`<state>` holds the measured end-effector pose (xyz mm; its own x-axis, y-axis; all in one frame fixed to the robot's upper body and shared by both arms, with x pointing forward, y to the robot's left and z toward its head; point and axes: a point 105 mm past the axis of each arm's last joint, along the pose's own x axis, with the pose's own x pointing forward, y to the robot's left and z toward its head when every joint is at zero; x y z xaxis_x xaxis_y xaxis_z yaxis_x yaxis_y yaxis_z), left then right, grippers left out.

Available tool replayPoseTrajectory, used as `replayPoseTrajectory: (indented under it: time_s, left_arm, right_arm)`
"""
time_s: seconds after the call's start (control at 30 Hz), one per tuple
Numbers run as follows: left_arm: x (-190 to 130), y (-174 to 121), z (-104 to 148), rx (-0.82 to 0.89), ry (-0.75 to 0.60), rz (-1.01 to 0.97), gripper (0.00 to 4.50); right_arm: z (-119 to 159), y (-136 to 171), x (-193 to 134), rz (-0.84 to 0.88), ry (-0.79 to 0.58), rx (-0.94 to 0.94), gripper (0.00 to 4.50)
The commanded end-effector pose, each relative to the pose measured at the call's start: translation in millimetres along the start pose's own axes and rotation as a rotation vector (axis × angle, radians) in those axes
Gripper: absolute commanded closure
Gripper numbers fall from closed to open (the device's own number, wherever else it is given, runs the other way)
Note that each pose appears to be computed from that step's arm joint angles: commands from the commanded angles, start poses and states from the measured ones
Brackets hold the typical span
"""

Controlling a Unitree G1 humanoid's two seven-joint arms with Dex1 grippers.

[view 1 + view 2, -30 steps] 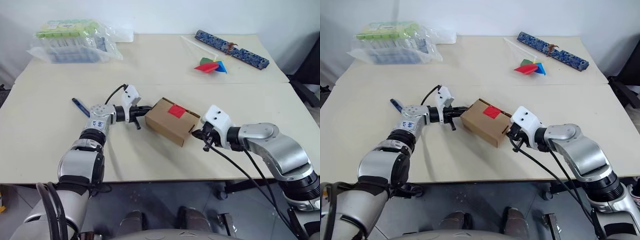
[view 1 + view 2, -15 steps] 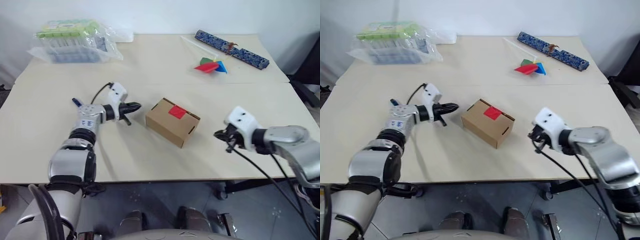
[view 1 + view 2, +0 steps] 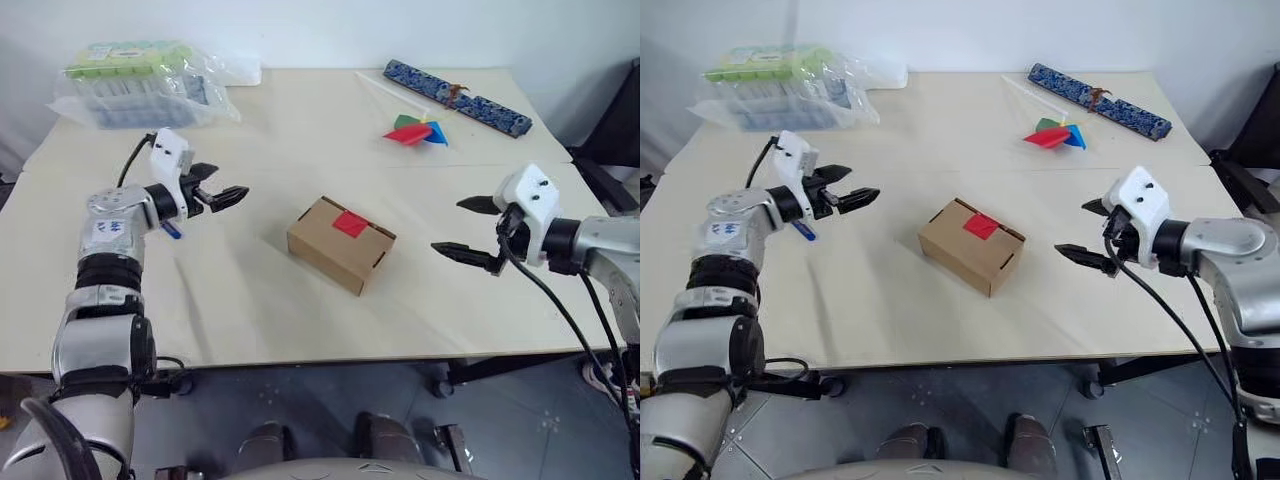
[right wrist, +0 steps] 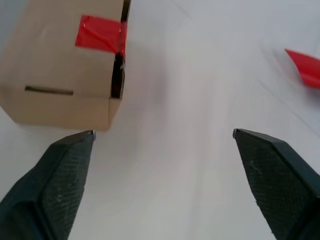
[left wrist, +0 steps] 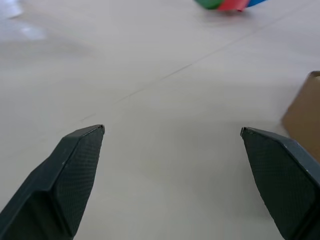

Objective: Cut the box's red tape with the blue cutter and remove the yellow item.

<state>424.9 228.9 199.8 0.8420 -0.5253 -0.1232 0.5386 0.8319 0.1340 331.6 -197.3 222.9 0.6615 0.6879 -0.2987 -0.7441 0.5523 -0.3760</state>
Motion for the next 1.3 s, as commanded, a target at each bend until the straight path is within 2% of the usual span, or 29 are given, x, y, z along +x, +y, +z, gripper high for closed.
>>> replayPoseTrajectory:
  time_s: [0.03, 0.2, 0.3, 0.33, 0.43, 0.53, 0.63, 0.8, 1.3]
  left_arm:
    - [-18.1, 14.0, 22.4, 0.037, -0.059, 0.220, 0.03]
    - [-39.9, 23.1, 25.4, 0.028, -0.074, 0.573, 0.03]
    - [-46.2, 15.9, 30.2, 0.030, -0.082, 0.699, 0.03]
    - [-50.9, 15.1, 35.6, 0.011, -0.127, 0.778, 0.03]
    - [-62.1, 19.7, 28.3, -0.126, -0.103, 0.990, 0.03]
    - [-63.4, 21.0, 11.3, -0.255, -0.032, 1.086, 0.03]
    - [-59.5, 20.6, -7.1, -0.355, 0.052, 1.128, 0.03]
    - [-47.8, 19.4, -25.2, -0.481, 0.113, 1.142, 0.03]
    - [-28.2, 10.5, -53.6, -0.602, 0.236, 1.102, 0.03]
  right_arm:
    - [15.5, 0.3, 6.8, 0.062, -0.068, -0.049, 0.00]
    - [31.0, -4.3, 20.8, 0.108, -0.149, -0.069, 0.00]
    - [39.8, -3.6, 28.9, 0.164, -0.197, -0.067, 0.00]
    - [44.2, -0.9, 31.9, 0.203, -0.222, -0.080, 0.00]
    - [53.1, 5.4, 39.4, 0.311, -0.266, -0.095, 0.00]
    - [61.4, 6.1, 44.8, 0.376, -0.294, -0.112, 0.00]
    - [67.4, 3.9, 50.5, 0.405, -0.299, -0.148, 0.00]
    - [69.9, 2.5, 54.0, 0.420, -0.298, -0.175, 0.00]
    - [62.5, -0.9, 44.2, 0.396, -0.262, -0.173, 0.00]
